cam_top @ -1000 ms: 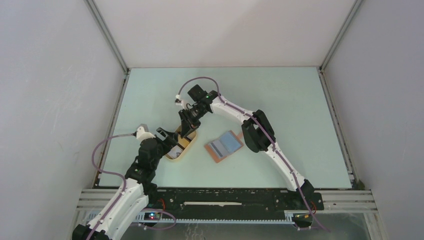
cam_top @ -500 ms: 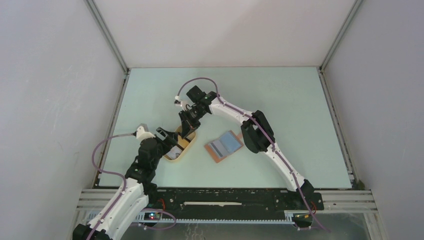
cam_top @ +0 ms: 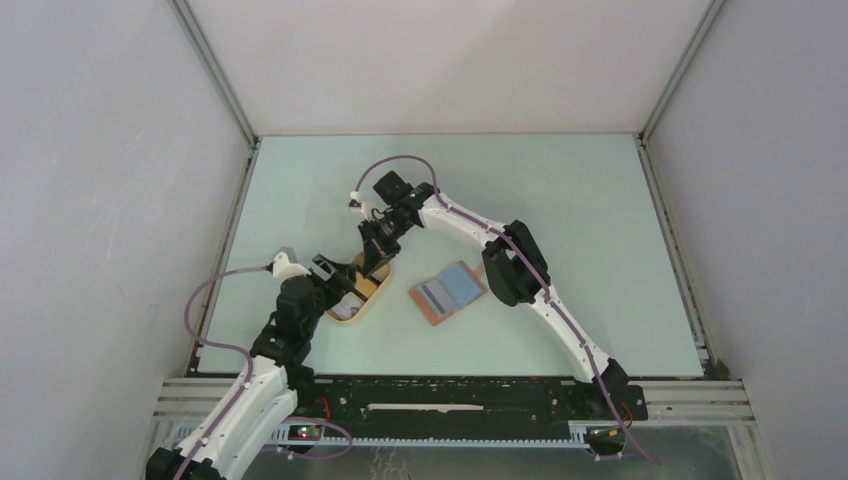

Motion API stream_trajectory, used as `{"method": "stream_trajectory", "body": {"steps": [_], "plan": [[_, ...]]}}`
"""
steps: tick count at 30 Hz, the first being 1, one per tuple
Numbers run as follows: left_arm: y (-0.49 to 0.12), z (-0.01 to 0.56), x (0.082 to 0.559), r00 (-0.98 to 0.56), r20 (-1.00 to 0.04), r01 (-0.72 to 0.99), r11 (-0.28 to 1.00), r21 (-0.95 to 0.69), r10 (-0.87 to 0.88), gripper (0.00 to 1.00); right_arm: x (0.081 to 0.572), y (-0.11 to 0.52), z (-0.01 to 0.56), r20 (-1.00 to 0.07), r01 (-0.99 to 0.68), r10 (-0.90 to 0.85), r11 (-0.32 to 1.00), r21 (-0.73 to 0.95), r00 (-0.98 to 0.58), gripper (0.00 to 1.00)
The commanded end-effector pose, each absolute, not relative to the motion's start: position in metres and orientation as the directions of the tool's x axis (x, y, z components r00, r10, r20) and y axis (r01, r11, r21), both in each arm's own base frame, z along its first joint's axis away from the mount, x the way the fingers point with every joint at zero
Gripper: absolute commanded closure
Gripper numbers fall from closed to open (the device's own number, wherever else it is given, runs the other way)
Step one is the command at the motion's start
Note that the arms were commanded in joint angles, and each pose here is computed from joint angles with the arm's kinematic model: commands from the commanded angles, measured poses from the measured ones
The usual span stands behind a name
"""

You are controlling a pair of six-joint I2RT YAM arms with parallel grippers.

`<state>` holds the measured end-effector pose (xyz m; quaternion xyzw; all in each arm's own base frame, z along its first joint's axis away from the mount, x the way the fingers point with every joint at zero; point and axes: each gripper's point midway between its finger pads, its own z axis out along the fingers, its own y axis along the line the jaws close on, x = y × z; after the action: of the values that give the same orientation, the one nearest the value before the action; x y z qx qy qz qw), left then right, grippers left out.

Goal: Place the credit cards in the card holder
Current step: Pick up the credit card from the storage box.

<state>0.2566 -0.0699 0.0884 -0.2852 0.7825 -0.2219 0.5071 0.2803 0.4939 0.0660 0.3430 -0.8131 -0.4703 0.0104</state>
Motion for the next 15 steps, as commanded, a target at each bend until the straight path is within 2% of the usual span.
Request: {"method": "stream_trajectory", "body": {"steps": [1,15], "plan": [[-0.070,0.085,0.257,-0.314,-0.663,-0.210,0.731,-0.649,-0.679,0.13,0.285,0.493,0.120,-0.402,-0.598,-0.544,0.246,0.763,-0.737,1.00],[-0.072,0.086,0.258,-0.321,-0.661,-0.187,0.730,-0.658,-0.678,0.13,0.299,0.483,0.130,-0.447,-0.627,-0.530,0.223,0.747,-0.721,1.00]]}}
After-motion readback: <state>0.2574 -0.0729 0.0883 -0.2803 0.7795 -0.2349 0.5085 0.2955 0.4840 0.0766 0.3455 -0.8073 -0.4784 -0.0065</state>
